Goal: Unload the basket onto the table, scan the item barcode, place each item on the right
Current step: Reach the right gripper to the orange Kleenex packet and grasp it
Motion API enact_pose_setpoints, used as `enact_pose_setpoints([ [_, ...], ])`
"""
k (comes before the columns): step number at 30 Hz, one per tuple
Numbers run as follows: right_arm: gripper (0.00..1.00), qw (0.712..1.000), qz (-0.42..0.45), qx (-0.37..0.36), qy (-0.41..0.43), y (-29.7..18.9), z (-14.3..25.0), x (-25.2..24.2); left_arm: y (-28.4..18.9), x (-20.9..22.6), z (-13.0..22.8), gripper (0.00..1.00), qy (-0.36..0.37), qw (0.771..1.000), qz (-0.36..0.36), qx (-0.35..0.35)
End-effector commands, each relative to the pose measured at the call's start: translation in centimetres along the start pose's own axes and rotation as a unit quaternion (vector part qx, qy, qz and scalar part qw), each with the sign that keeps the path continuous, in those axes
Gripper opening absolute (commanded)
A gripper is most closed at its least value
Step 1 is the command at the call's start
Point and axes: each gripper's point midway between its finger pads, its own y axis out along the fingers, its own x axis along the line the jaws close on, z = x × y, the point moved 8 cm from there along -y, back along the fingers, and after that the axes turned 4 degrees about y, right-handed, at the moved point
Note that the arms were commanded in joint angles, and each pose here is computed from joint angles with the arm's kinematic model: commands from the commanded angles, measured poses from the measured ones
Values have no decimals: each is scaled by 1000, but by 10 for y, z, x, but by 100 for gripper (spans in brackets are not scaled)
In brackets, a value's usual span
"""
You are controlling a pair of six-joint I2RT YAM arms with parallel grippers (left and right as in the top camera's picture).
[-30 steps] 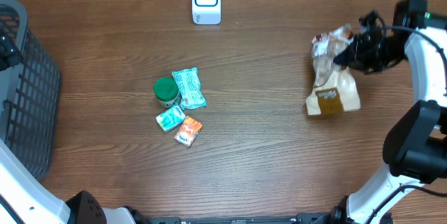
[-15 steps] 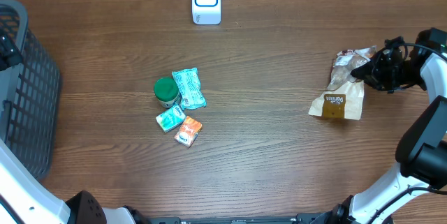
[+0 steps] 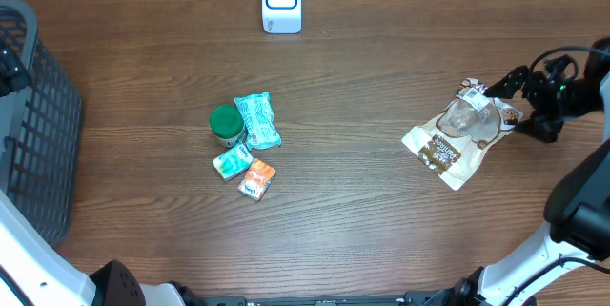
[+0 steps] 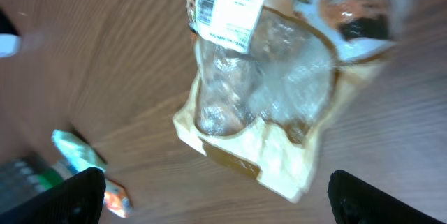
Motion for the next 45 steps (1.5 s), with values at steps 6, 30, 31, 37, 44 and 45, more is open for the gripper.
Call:
enact_pose_setpoints([
  [6, 100, 999, 21, -11, -43, -31, 13, 52, -1, -1, 0, 99, -9, 1000, 4, -2],
  [30, 51, 942, 39, 110, -314, 165, 227, 248, -1, -1, 0, 99, -9, 1000, 4, -2],
  [31, 49, 944, 46, 96, -312, 172, 237, 253, -1, -1, 0, 100, -9, 1000, 4, -2],
  [37, 36, 947, 44, 59, -314, 208, 296, 274, -1, -1, 0, 100, -9, 1000, 4, -2],
  [44, 33, 928, -7, 57, -369, 251, 355, 295, -1, -1, 0, 99, -8, 1000, 4, -2],
  [45, 33, 925, -8, 60, -375, 256, 362, 295, -1, -1, 0, 100, -9, 1000, 4, -2],
])
